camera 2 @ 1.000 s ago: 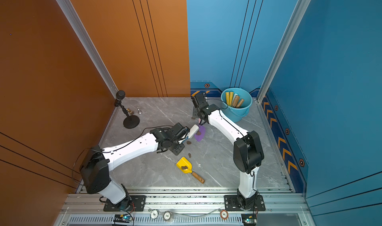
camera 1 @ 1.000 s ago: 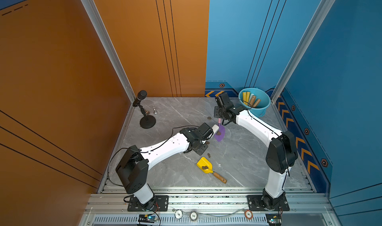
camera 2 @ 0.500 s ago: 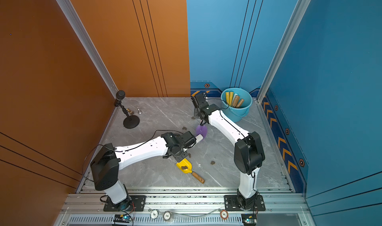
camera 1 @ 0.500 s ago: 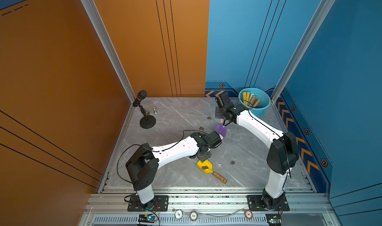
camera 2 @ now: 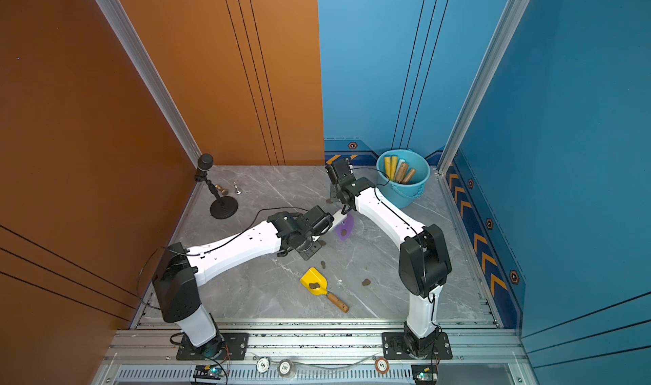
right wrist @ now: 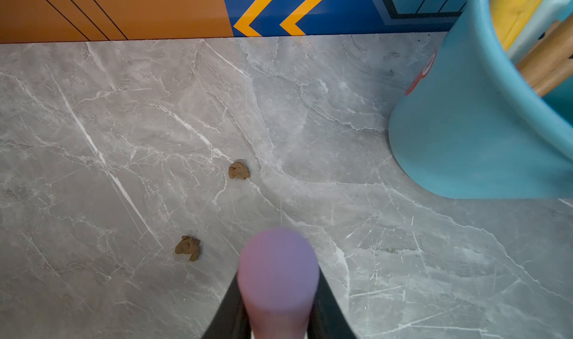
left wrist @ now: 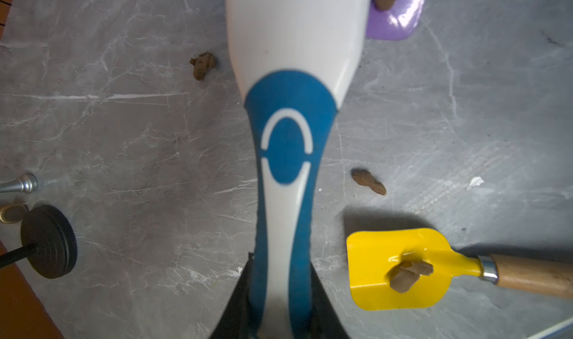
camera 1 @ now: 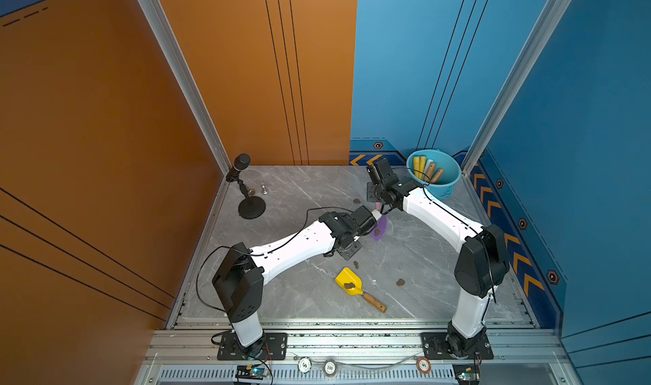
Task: Brush the soil off the hand trowel and place it into the bucket
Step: Brush off the soil from the hand trowel.
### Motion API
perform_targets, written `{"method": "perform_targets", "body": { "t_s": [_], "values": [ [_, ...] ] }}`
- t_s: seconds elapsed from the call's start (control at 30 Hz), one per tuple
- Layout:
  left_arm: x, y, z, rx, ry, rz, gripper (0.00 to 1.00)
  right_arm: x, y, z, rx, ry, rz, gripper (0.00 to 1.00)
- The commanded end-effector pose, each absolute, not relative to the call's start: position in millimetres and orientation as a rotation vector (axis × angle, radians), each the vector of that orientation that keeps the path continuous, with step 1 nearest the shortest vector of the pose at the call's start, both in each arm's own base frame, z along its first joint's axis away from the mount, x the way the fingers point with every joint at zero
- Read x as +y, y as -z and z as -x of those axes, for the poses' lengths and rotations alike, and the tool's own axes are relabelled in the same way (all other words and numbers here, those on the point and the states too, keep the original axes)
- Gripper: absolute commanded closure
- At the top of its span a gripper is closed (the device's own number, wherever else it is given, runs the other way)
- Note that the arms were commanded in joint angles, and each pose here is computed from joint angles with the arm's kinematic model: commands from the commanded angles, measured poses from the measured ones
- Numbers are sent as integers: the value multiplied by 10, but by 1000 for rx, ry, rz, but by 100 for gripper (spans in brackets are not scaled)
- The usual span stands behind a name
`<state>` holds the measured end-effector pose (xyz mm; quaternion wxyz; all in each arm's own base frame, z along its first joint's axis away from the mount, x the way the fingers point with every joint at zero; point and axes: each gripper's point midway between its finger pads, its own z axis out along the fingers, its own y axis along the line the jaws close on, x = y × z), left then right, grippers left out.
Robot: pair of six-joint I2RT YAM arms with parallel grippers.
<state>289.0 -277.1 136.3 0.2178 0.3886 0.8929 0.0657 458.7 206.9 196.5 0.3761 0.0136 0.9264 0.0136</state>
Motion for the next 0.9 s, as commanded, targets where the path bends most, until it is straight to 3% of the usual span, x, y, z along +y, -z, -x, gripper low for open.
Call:
{"method": "perform_targets", "body": {
  "t_s": [0.0,0.3,0.43,0.63,0.87],
  "values": [
    [-2767,-1162,-2915,2474,-253,-1164,100,2129,-2329,-4595,2288,-99,-28,86],
    [-2657,-862,-2525,2514,-312,-1244,100,2072,-2404,-4658,2271,-94,-41,86],
    [-2636,-1048,-2429,2503,-260,-1186,100,2046,-2415,-4697,2272,-89,-40,86],
    [-2713,-1466,-2761,2407,-241,-1102,100,2075,-2449,-4663,2279,-115,-10,87],
    [-2781,-1314,-3191,2343,-341,-1122,100,2121,-2525,-4568,2292,-177,19,87]
  ]
}}
